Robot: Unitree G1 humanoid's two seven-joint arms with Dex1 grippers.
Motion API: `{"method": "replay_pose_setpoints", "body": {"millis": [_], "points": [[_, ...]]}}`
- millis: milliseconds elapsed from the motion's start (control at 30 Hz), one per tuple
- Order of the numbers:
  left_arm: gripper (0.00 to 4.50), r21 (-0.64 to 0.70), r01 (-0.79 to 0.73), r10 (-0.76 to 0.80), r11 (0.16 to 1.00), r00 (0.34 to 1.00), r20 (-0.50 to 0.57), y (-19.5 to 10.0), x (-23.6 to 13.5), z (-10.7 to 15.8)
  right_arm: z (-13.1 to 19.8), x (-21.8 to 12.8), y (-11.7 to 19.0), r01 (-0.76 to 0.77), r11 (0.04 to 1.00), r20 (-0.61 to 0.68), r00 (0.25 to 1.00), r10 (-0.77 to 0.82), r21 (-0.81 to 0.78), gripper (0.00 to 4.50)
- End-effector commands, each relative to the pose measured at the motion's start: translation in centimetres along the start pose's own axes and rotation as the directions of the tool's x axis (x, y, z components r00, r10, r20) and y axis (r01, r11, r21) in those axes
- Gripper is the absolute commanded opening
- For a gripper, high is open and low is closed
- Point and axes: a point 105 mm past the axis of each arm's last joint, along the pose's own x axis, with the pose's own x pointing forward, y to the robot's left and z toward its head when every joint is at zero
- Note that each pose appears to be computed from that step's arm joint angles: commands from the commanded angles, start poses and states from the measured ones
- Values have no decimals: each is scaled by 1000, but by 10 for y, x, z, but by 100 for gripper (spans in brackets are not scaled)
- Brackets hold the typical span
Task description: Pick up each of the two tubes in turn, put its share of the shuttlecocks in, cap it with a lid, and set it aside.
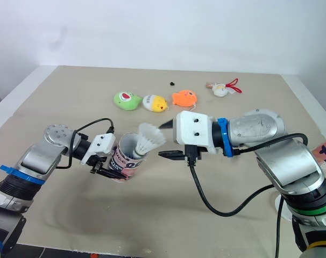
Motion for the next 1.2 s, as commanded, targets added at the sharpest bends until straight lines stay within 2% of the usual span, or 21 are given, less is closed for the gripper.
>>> {"method": "replay_pose_setpoints", "body": {"millis": [33,133,233,333,433,500,600,700,800,933,1100,1200], "points": [[258,-28,19,-19,999,1000,-9,-1,10,-6,12,-8,-6,25,999,29,999,-24,-42,448],[258,-23,24,-24,999,1000,3,0,12,-3,19,-14,-5,24,1000,62,998,-24,-6,448],[258,-14,32,-32,999,999,12,1,15,0,14,-31,-1,24,994,60,998,-31,106,448],[258,-12,40,-40,999,999,14,1,16,1,-9,-54,-7,151,949,33,986,-166,276,448],[258,-14,47,-47,999,999,4,-1,16,0,-39,-75,-4,303,869,-61,951,-304,392,448],[258,-16,44,-44,999,999,-10,-2,15,-2,-88,-102,6,533,711,-244,845,-475,460,448],[258,-18,44,-45,999,999,-13,-3,15,-3,-122,-123,20,681,568,-384,731,-565,461,448],[258,-16,54,-54,998,998,-11,-5,16,-3,-172,-146,35,829,398,-564,559,-608,394,448],[258,-12,54,-54,998,998,-9,-5,17,-2,-190,-150,42,856,345,-597,517,-613,386,448],[258,-14,48,-48,999,999,-9,-5,17,-3,-197,-151,47,855,322,-596,516,-615,406,448],[258,-21,36,-37,999,999,-13,-5,17,-5,-214,-158,48,879,260,-626,469,-624,400,448],[258,-21,33,-33,999,999,-10,-6,17,-5,-221,-156,45,882,253,-630,463,-623,398,448]]}}
